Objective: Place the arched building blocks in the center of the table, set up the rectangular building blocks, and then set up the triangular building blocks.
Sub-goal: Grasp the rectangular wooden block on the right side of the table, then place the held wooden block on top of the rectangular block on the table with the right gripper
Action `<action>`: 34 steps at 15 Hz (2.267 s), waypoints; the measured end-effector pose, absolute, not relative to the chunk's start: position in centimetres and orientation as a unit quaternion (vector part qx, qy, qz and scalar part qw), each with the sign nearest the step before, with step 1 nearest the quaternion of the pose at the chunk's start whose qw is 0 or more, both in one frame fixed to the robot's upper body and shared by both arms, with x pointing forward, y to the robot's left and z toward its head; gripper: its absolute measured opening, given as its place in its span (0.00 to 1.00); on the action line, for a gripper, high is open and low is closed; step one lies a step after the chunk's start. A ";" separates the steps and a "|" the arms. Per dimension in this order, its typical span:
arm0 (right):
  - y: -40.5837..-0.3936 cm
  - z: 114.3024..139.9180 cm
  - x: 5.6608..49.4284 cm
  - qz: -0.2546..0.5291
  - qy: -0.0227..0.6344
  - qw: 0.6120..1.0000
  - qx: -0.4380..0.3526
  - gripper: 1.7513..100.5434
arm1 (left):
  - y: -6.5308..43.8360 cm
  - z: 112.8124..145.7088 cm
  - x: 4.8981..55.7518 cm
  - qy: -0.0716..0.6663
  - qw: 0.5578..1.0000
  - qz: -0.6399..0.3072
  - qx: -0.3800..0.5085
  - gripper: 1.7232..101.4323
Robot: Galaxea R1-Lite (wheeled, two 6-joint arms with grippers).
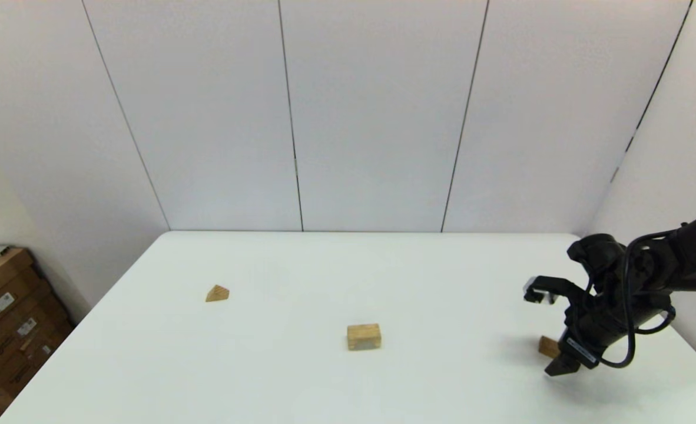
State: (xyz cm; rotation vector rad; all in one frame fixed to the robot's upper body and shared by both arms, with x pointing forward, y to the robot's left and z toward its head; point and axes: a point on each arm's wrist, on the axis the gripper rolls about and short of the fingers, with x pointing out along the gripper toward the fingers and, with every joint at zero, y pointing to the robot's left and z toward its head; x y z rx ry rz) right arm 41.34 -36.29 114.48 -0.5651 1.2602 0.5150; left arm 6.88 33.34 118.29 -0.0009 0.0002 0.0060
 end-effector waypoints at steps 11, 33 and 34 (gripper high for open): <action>-36.6 113.7 42.2 0.224 0.584 0.735 -0.261 0.65 | 33.3 118.3 6.9 0.000 1.000 0.003 -0.001 0.96; -20.7 124.1 38.5 0.389 0.388 0.755 -0.357 0.23 | 33.3 118.3 6.9 0.000 1.000 0.003 -0.001 0.96; -19.3 124.2 38.6 0.400 0.376 0.751 -0.368 0.23 | 33.3 118.3 6.9 0.000 1.000 0.003 -0.001 0.96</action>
